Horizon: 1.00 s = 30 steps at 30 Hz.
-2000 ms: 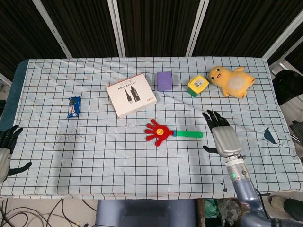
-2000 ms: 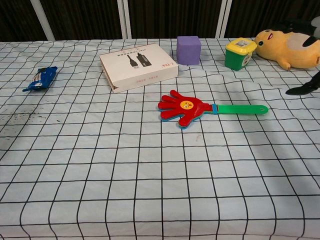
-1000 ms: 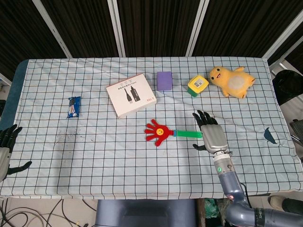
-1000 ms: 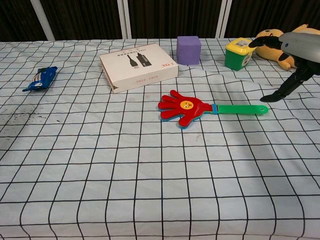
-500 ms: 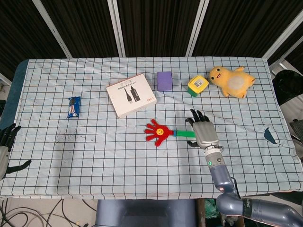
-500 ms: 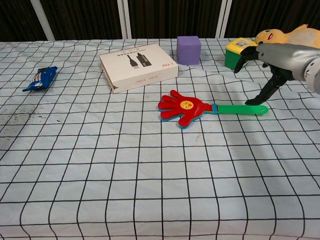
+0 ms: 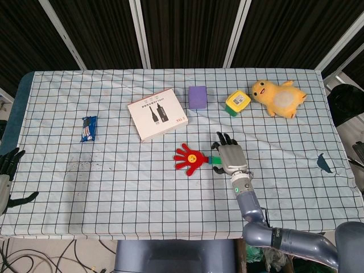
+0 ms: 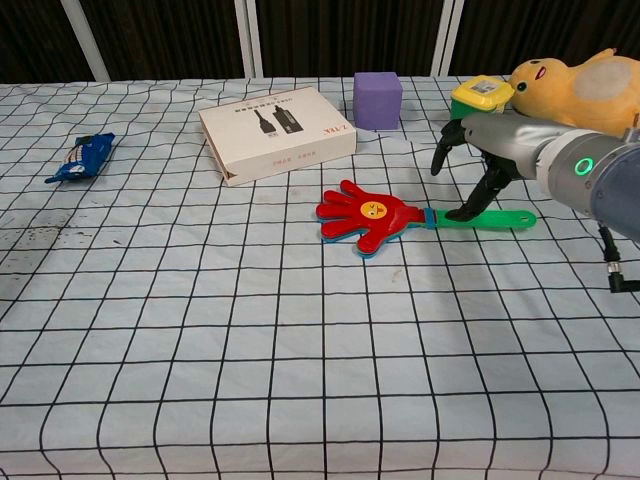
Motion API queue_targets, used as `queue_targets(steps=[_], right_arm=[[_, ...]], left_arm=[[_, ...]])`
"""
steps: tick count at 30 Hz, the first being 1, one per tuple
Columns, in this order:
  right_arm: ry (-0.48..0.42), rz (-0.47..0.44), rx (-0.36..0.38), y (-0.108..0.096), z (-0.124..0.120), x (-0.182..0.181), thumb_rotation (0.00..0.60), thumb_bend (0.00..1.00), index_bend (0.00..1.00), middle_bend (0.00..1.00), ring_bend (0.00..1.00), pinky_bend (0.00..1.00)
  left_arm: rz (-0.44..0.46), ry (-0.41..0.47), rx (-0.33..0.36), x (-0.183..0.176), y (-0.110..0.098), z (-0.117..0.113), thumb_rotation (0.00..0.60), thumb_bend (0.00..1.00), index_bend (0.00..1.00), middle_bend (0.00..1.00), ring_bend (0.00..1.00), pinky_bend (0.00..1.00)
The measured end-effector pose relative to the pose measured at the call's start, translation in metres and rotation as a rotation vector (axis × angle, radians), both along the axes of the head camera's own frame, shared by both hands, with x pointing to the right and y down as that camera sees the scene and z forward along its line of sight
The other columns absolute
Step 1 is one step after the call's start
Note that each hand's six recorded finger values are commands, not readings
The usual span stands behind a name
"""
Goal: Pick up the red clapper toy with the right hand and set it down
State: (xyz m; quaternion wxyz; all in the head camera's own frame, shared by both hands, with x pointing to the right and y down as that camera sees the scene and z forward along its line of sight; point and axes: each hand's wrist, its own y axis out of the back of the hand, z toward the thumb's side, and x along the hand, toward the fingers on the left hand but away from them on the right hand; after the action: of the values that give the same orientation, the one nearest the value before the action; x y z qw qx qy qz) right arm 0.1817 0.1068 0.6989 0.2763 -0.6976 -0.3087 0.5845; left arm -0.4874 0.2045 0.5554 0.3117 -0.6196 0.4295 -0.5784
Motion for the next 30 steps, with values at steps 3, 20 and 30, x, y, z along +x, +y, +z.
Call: queue_targets(steps=[3, 20, 30], right_arm=[[-0.009, 0.008, -0.016, 0.0, 0.006, -0.005, 0.6, 0.19, 0.34, 0.01, 0.0, 0.15], [-0.022, 0.049, -0.06, -0.001, 0.025, -0.017, 0.6, 0.19, 0.4, 0.03, 0.0, 0.15], [-0.024, 0.06, -0.08, 0.001, 0.032, -0.02, 0.6, 0.23, 0.41, 0.03, 0.0, 0.15]], left_arm=[[-0.004, 0.004, -0.005, 0.0, 0.0, 0.0, 0.6, 0.0, 0.0, 0.0, 0.0, 0.0], [-0.011, 0.014, -0.023, 0.0, 0.001, 0.001, 0.6, 0.0, 0.0, 0.0, 0.0, 0.0], [-0.015, 0.016, -0.03, 0.0, 0.001, 0.001, 0.6, 0.0, 0.0, 0.0, 0.0, 0.0]])
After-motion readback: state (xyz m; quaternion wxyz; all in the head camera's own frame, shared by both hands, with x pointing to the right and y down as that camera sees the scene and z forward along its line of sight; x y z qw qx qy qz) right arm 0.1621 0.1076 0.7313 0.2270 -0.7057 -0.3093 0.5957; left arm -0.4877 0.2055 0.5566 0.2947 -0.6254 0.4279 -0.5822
